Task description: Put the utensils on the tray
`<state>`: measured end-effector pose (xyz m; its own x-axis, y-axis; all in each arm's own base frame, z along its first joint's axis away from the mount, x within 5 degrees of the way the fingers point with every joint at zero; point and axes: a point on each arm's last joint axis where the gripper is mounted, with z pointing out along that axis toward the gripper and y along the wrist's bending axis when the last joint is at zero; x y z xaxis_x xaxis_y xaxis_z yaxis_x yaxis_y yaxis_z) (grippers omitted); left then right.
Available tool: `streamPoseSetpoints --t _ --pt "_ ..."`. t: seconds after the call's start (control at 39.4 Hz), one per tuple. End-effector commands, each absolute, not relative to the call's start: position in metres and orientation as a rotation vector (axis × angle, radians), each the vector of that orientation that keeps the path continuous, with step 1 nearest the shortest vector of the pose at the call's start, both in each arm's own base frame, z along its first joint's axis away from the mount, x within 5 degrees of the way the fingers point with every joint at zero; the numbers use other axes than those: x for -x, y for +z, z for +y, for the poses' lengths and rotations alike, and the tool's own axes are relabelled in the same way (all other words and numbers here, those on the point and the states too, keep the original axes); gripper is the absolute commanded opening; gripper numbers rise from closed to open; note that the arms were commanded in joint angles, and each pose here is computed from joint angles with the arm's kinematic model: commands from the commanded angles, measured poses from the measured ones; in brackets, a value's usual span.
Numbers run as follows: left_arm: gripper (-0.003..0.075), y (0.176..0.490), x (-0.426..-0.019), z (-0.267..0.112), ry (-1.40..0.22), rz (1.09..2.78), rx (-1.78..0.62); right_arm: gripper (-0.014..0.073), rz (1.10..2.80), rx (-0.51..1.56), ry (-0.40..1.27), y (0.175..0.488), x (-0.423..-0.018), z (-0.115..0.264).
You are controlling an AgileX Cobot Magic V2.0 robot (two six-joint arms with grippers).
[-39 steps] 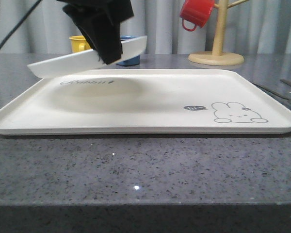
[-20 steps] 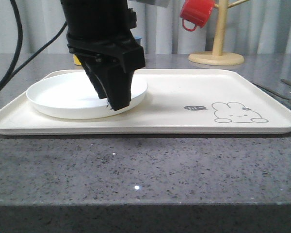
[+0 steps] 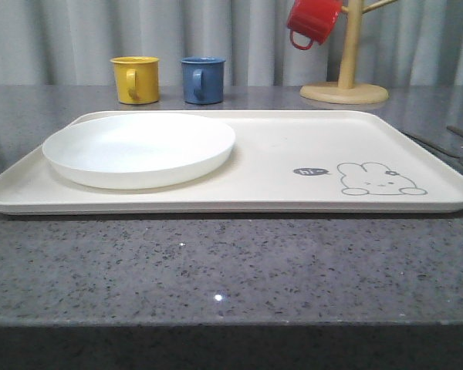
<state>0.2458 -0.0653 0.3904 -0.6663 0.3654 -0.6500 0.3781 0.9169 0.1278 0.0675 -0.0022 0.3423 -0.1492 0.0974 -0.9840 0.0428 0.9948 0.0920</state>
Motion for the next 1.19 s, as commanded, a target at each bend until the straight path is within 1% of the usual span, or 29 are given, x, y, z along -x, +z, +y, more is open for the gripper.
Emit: streamPoseSetpoints --t 0.0,0.15,0.33,0.41,0.48,0.58,1.17 --pt "-0.0018 0.401 -0.222 -0.048 -0.044 2.194 -0.397 0.0528 1.623 -0.088 0.032 0.36 -0.068 -0.003" --pt "-0.0018 0.369 -0.17 -0.032 -0.032 1.979 -0.33 0.0528 1.623 -0.088 0.032 0.36 -0.068 -0.003" --pt "-0.0018 0.325 -0.099 -0.02 -0.072 1.728 -0.263 0.0528 1.623 -0.088 0.032 0.36 -0.068 -0.003" --pt "-0.0018 0.314 -0.076 -0.016 -0.073 1.657 -0.252 0.0528 1.623 -0.088 0.032 0.36 -0.068 -0.003" --pt "-0.0018 0.309 -0.062 -0.013 -0.074 1.604 -0.245 0.0528 1.623 -0.088 0.032 0.36 -0.068 -0.003" --pt "-0.0018 0.31 -0.055 -0.012 -0.075 1.568 -0.24 0.0528 1.623 -0.088 0.032 0.36 -0.068 -0.003" --pt "-0.0018 0.31 -0.055 -0.012 -0.075 1.569 -0.24 0.0525 1.624 -0.088 0.033 0.36 -0.07 -0.003"
